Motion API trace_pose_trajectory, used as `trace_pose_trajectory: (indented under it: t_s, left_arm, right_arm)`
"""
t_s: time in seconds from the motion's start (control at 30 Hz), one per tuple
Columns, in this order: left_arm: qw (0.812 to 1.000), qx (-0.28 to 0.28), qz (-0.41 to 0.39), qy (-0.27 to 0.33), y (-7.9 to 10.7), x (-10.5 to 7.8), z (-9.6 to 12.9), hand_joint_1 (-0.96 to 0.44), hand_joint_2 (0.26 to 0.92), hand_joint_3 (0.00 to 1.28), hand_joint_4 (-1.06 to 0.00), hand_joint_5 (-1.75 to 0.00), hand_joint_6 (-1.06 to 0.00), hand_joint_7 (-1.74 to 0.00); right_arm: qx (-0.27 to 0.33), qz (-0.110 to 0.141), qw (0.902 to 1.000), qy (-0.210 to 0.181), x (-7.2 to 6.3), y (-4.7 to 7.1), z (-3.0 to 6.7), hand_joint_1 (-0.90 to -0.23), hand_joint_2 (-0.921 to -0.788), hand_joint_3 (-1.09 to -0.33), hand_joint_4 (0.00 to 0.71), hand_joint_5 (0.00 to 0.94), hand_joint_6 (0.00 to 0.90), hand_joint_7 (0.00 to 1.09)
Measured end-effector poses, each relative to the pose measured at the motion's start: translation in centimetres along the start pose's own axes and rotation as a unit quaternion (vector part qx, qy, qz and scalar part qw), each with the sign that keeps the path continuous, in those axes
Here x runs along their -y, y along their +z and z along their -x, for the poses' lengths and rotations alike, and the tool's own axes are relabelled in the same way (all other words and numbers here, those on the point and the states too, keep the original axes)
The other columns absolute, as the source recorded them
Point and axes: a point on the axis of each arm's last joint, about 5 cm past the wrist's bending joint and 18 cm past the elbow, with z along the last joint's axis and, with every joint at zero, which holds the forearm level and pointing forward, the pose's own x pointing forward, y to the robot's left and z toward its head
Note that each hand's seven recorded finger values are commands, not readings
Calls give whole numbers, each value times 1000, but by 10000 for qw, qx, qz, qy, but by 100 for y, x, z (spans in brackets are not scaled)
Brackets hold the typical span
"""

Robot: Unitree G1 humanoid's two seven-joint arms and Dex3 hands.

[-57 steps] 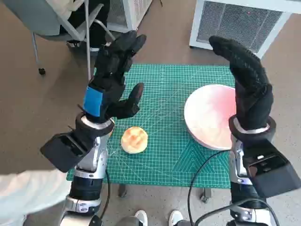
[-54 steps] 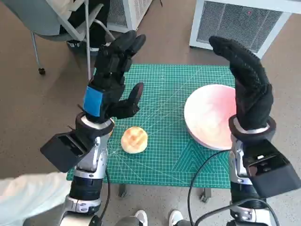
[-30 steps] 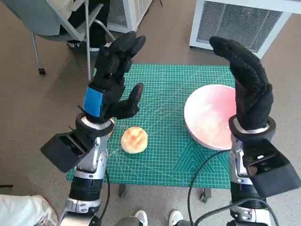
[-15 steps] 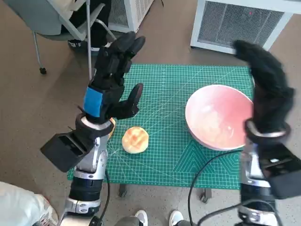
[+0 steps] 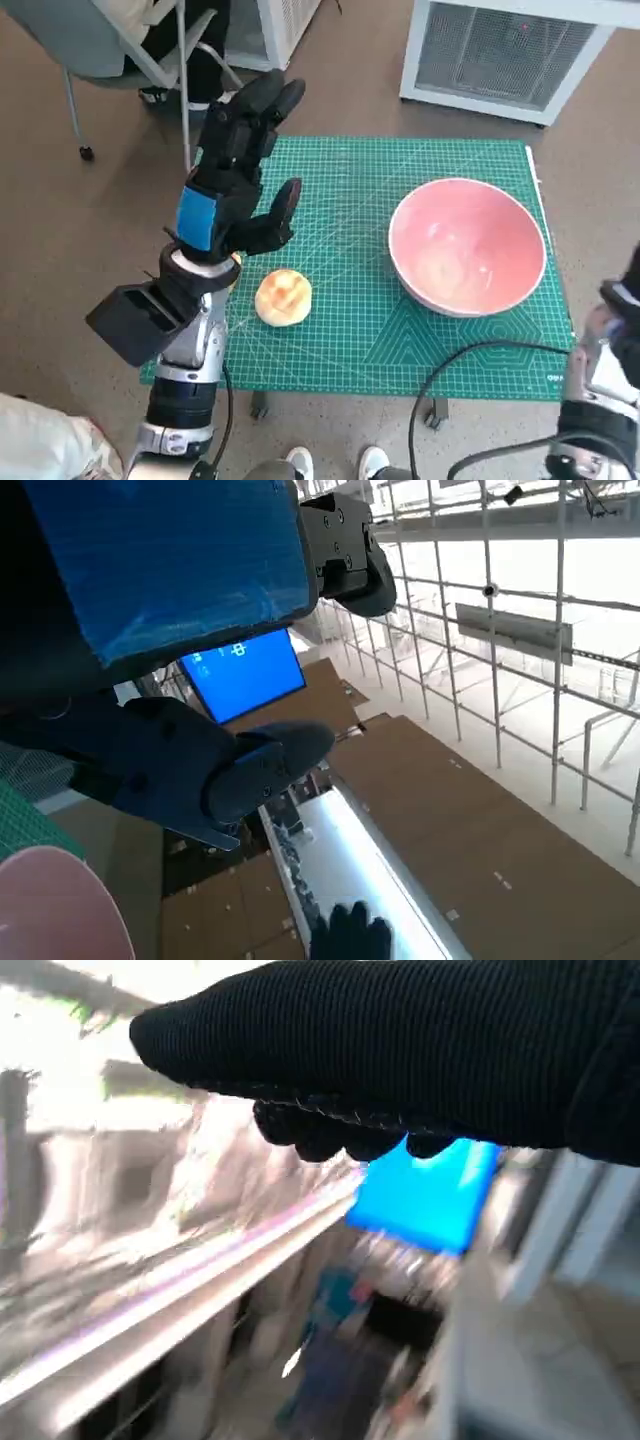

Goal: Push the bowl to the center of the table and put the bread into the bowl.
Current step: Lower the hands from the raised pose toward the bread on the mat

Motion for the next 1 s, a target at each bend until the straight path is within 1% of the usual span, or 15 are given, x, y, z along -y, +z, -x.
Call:
trace_pose_trajectory:
  t_s: [0.13,0.27,0.33,0.37,0.5,0.63,0.73,0.87,1.0]
  left_arm:
    - [10000,-3,-8,9,1,-6,2,-204,747,823,1,-497,1,-654]
    - [10000,-6,-17,9,2,-11,3,-204,747,825,1,-494,1,-651]
    - [10000,-7,-18,8,2,-12,3,-201,747,825,1,-494,1,-650]
    - [10000,-7,-18,7,2,-11,3,-196,747,826,1,-495,1,-651]
    - [10000,-10,-26,6,3,-15,3,-187,746,827,1,-498,1,-653]
    - [10000,-14,-41,1,4,-22,4,-189,743,825,1,-506,1,-661]
    - [10000,-19,-55,-5,6,-28,5,-196,741,822,1,-516,1,-670]
    - [10000,-30,-92,-17,11,-45,8,-202,738,815,1,-528,1,-683]
    - [9999,-51,-136,-26,16,-67,11,-206,737,809,1,-539,1,-695]
  right_arm:
    - [-483,133,9985,-200,106,-126,102,-520,-921,-816,239,1,24,563]
    - [-997,214,9942,-350,166,-238,190,-504,-921,-825,233,0,61,472]
    - [-1250,208,9910,-432,180,-287,227,-498,-921,-826,231,0,71,449]
    - [-1365,195,9893,-481,186,-307,241,-493,-921,-823,230,0,89,419]
    - [-1876,146,9800,-647,204,-386,310,-491,-921,-809,226,0,124,349]
    - [-2343,102,9696,-699,188,-447,365,-507,-921,-799,217,0,140,311]
    - [-2623,56,9623,-712,163,-481,393,-512,-921,-791,219,2,147,302]
    - [-2963,-65,9524,-710,77,-523,414,-502,-921,-788,222,3,152,301]
    - [-3268,-130,9429,-638,-24,-556,429,-491,-921,-793,221,3,151,303]
